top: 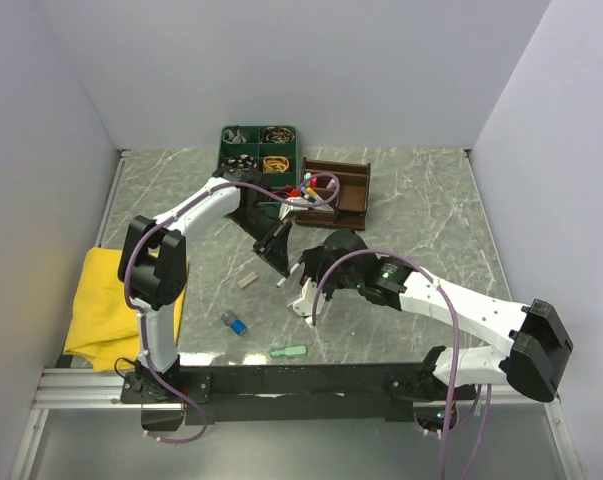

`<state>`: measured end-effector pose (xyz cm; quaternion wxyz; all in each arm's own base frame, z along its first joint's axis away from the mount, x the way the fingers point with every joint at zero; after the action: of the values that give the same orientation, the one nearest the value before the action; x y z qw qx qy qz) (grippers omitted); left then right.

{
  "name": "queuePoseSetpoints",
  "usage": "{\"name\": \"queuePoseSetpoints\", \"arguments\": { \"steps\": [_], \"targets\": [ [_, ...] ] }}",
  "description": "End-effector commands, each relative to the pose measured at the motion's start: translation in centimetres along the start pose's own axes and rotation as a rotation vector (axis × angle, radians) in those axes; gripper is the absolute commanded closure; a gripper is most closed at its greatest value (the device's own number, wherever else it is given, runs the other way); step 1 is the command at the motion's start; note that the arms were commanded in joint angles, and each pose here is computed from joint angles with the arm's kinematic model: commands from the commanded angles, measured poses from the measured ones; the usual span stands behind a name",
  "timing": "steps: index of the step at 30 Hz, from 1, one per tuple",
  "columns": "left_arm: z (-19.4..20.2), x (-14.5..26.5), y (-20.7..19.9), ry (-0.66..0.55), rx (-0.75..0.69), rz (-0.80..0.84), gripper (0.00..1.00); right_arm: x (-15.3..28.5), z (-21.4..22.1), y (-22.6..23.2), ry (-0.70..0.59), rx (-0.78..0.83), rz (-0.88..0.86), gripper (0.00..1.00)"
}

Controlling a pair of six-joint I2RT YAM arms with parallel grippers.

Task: Sort the stationery into containers
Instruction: Close the pen cap on the pen, then place the pen in the storage box.

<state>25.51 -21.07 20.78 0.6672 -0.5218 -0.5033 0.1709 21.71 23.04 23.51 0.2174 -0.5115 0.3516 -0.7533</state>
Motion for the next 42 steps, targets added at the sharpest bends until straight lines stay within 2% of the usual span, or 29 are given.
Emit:
{"name": "queuePoseSetpoints", "arguments": {
  "steps": [1,5,7,8,11,14,20,24,27,30,31,32,33,34,35,36,37,38,39,41,42],
  "targets": [
    [-2.7,0.4,-1.6,-0.103,-0.179,0.039,0.99,0.1,-2.4,-3.5,-0.15,0.089,0.137,1.0],
    [-1.9,0.6,-1.8,-0.1,-0.201,0.023,0.99,0.1,-2.2,-3.1,-0.108,0.061,0.147,1.0],
    [-1.1,0.8,-2.0,-0.095,-0.207,0.006,0.99,0.2,-1.8,-2.7,-0.052,0.054,0.162,0.9],
    [-0.9,0.9,-2.0,-0.095,-0.22,-0.003,0.99,0.1,-1.8,-2.2,-0.031,0.054,0.162,0.8],
    [0.1,1.1,-2.2,-0.095,-0.229,-0.007,0.99,0.6,-1.1,-2.2,0.037,0.041,0.182,0.72],
    [0.6,1.2,-2.3,-0.103,-0.23,-0.008,0.99,1.3,-0.9,-1.9,0.042,0.022,0.171,0.64],
    [0.9,1.7,-2.3,-0.115,-0.232,-0.028,0.99,3.6,-1.0,-1.6,0.089,0.0,0.232,0.56],
    [0.5,2.3,-1.7,-0.155,-0.23,-0.067,0.99,7.0,0.1,-2.2,0.168,-0.101,0.25,0.55],
    [-0.2,3.6,-2.2,-0.235,-0.267,-0.127,0.99,9.7,1.0,-2.5,0.174,-0.319,0.288,0.55],
    [-0.6,5.0,-2.9,-0.327,-0.323,-0.176,0.99,11.8,1.9,-3.3,0.097,-0.674,0.385,0.54],
    [-0.6,5.3,-3.1,-0.341,-0.33,-0.179,0.99,12.2,2.8,-2.9,0.057,-0.912,0.423,0.53],
    [-0.4,5.7,-3.6,-0.364,-0.338,-0.181,0.99,13.4,3.5,-4.2,0.012,-1.013,0.479,0.53],
    [-0.5,6.1,-3.7,-0.388,-0.345,-0.18,0.99,12.9,4.5,-4.1,-0.019,-1.148,0.463,0.53],
    [-0.8,6.4,-4.0,-0.423,-0.378,-0.182,0.99,13.2,5.7,-3.6,-0.051,-1.387,0.475,0.54],
    [-0.4,6.5,-4.5,-0.45,-0.375,-0.174,0.99,13.8,5.6,-4.9,-0.212,-1.456,0.453,0.55],
    [-0.2,6.6,-4.8,-0.47,-0.388,-0.162,0.99,12.4,6.1,-4.8,-0.299,-1.641,0.395,0.56],
    [-0.6,6.9,-5.2,-0.513,-0.435,-0.153,0.99,12.3,6.7,-4.7,-0.376,-1.71,0.373,0.56],
    [0.1,6.9,-5.5,-0.534,-0.432,-0.136,0.99,11.5,6.9,-5.2,-0.512,-1.712,0.347,0.56],
    [0.4,6.9,-6.0,-0.55,-0.451,-0.107,0.99,11.2,6.7,-5.5,-0.585,-1.81,0.332,0.56],
    [0.7,7.1,-6.9,-0.615,-0.506,-0.058,0.99,10.7,6.9,-6.1,-0.667,-1.77,0.437,0.55],
    [0.7,7.2,-7.2,-0.64,-0.508,-0.031,0.99,10.6,6.7,-6.3,-0.713,-1.821,0.446,0.54]
  ]
}}
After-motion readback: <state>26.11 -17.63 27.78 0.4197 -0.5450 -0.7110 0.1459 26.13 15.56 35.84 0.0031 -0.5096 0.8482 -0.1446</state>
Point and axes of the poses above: each gripper's point midway between its finger pads, its own x axis back along the fingers, its own y axis along the line the jaws close on, z = x × y, the point moved 9 cm from there along x, back along the fingers, and after that the axes turned 15 degrees about x, right-handed, at the moved point
